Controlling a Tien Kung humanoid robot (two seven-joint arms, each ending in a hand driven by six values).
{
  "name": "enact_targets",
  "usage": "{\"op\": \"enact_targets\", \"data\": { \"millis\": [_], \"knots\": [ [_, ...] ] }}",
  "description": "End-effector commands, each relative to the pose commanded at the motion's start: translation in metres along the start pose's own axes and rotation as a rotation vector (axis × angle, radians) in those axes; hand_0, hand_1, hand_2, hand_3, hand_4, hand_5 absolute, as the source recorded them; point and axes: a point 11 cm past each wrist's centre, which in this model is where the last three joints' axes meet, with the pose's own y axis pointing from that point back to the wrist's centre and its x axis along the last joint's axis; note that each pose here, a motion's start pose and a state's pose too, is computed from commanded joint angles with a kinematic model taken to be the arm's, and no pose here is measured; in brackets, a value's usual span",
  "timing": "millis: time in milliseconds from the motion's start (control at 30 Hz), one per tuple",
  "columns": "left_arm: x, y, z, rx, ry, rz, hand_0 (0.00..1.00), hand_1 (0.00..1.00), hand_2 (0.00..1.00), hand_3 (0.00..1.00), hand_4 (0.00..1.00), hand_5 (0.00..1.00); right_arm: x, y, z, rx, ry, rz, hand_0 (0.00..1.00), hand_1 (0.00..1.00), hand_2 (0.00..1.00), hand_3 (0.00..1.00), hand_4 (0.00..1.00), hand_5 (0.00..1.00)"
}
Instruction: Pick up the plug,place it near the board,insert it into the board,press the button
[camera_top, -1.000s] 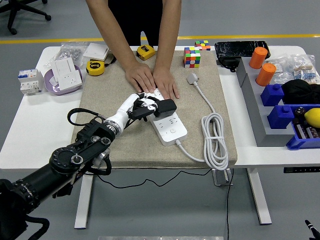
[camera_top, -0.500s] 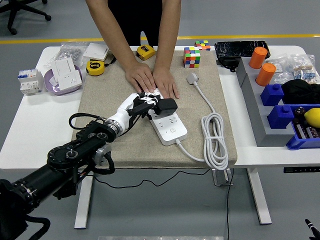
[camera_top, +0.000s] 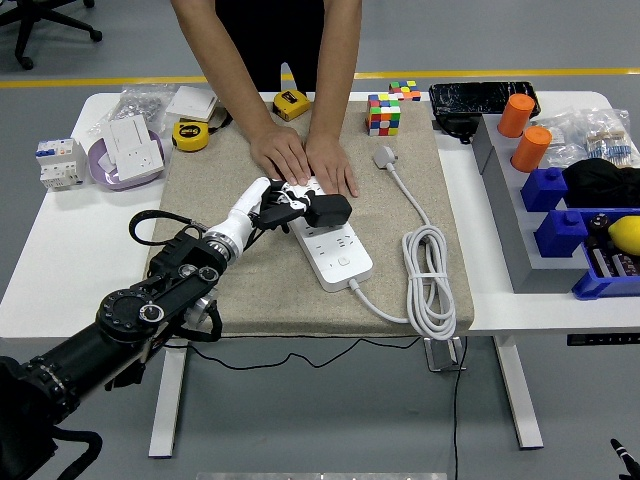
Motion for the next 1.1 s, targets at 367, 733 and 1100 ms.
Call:
{"op": "enact_targets", "data": {
  "millis": [367,733,1100],
  "knots": [
    [0.012,-0.003,0.016,-0.100,-0.409,0.051,0.251,0.125,0.172,0.273,0.659,0.351,-0.001,0.000,0.002,-0.003,-0.002,-0.002,0.745,0.742,0.721,0.773,0.998,0.977],
    [0.015,-0.004,0.028,-0.192,-0.781,0.043,0.654,0.694,0.557,0.458,0.910,0.473,-0.001,0.000,0.002,-0.003,-0.005,-0.002,0.746,0.742,0.722,0.772,0.998,0.978],
    [0.032,-0.004,0.053,-0.246,-0.738,0.127,0.998,0.998,0.998,0.998,0.998,0.998,-0.001,0.000,0.002,-0.003,-0.015,-0.001,0.746,0.741,0.721,0.772,0.998,0.978]
  ]
}}
